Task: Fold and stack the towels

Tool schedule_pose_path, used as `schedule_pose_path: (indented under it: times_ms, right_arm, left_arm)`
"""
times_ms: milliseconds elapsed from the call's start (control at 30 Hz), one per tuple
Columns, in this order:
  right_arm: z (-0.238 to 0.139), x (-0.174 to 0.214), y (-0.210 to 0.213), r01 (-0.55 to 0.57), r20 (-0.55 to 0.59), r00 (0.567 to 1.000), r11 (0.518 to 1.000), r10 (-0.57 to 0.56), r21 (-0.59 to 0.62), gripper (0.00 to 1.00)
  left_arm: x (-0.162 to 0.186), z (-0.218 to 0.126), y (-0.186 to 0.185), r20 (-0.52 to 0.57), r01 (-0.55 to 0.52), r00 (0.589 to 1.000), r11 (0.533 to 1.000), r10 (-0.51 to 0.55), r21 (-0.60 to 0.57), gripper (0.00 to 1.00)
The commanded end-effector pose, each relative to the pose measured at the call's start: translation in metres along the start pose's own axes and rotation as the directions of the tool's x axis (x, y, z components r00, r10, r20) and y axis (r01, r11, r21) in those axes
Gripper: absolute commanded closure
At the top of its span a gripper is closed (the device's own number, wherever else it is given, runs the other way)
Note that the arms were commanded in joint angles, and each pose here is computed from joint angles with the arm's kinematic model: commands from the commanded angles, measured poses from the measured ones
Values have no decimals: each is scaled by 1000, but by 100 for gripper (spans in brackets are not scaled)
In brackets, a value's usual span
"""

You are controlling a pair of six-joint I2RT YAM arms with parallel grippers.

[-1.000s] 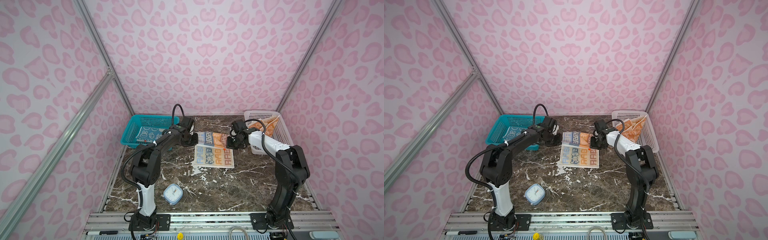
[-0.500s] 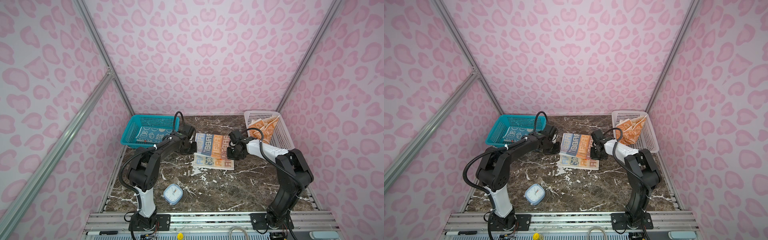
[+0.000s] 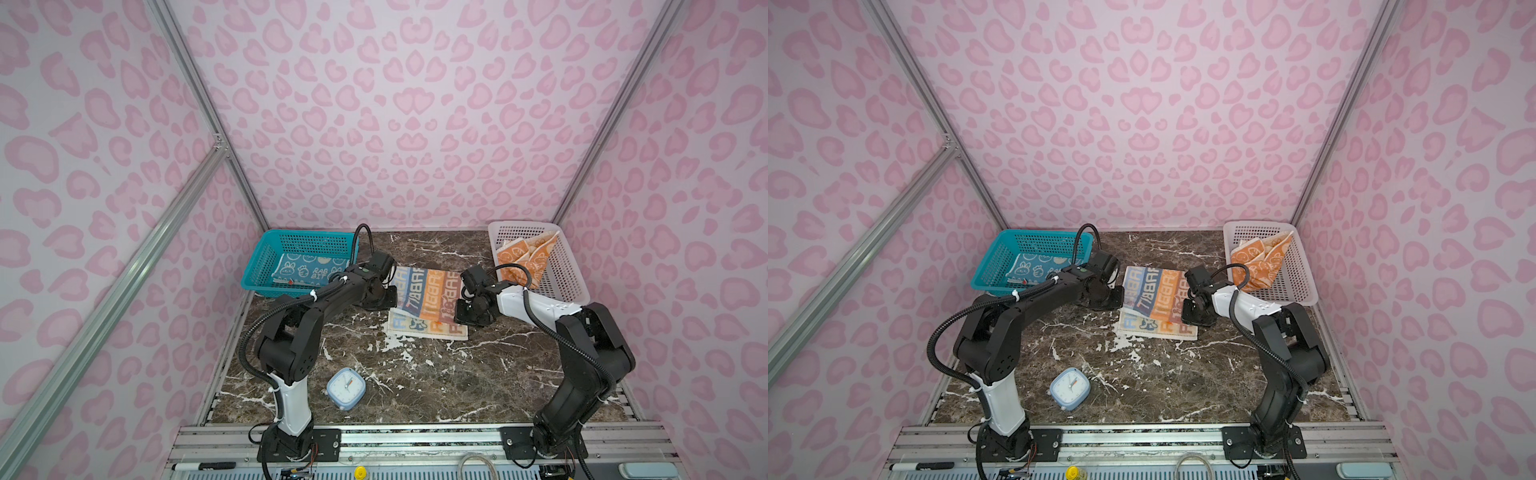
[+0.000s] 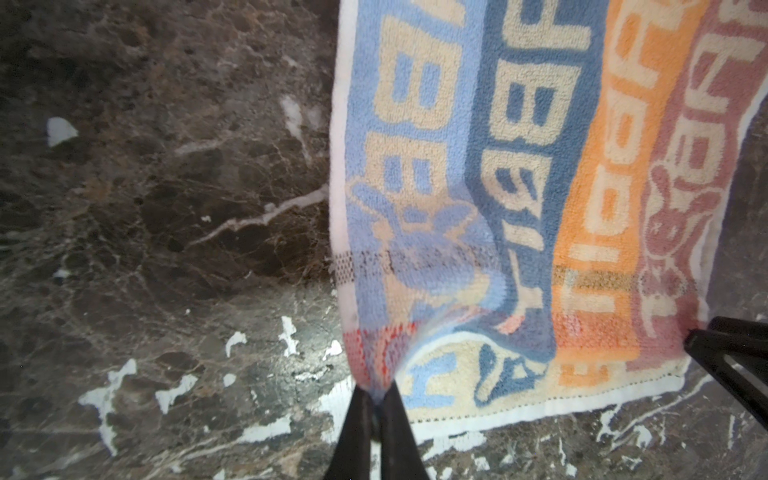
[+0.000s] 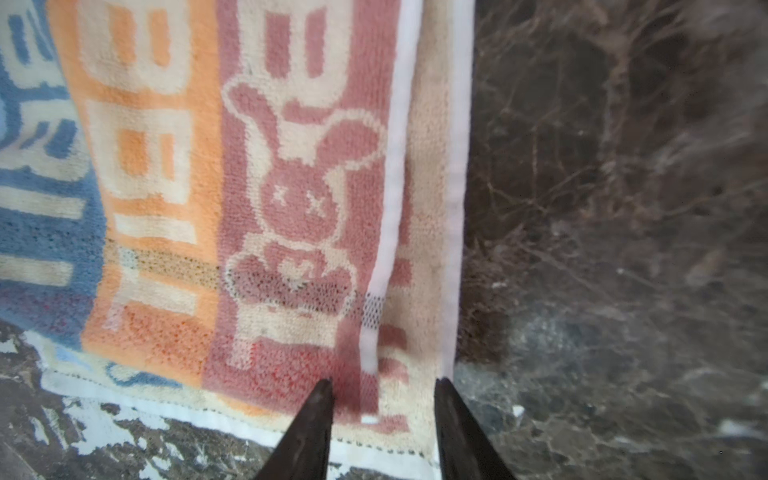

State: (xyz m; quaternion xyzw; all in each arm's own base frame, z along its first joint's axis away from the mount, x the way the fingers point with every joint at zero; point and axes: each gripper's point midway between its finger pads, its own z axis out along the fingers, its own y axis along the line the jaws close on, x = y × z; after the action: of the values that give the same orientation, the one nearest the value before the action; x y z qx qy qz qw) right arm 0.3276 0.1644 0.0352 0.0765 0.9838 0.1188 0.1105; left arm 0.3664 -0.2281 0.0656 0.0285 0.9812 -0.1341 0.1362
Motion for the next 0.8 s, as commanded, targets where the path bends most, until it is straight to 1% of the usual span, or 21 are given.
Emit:
schedule_pose_path:
  times_ms: [0,67,200,300,433,633,767]
  right_arm:
    - [2,-4,9,-9,17,1000,998,10,-57,58]
    - [5,-5,12,-4,16,1000,998,5,-69,60]
    - [7,-5,15,5,14,1000,996,-4,-84,68]
    - [4,-6,16,15,19,1000,996,-13,-89,80]
    - [-8,-9,18,29,36,999,995,-25,-92,99]
    - [-33,-7,16,62,59,997,995,-57,-79,100]
    - [-42,1,12,69,53,996,995,-65,-75,100]
  left_arm:
    - [1,-2,0,-3,-8,1000,1000,8,0,97]
    - [0,-2,-1,-2,-10,1000,1000,10,0,97]
    - [-1,-3,-1,1,-9,1000,1000,9,1,97]
    - [-3,-5,-2,10,-8,1000,1000,8,4,97]
    - [-6,-11,-4,22,-12,1000,1000,12,7,97]
    - [-12,-30,-10,53,-24,998,999,22,26,97]
    - [-3,-35,-13,46,-28,999,999,26,42,97]
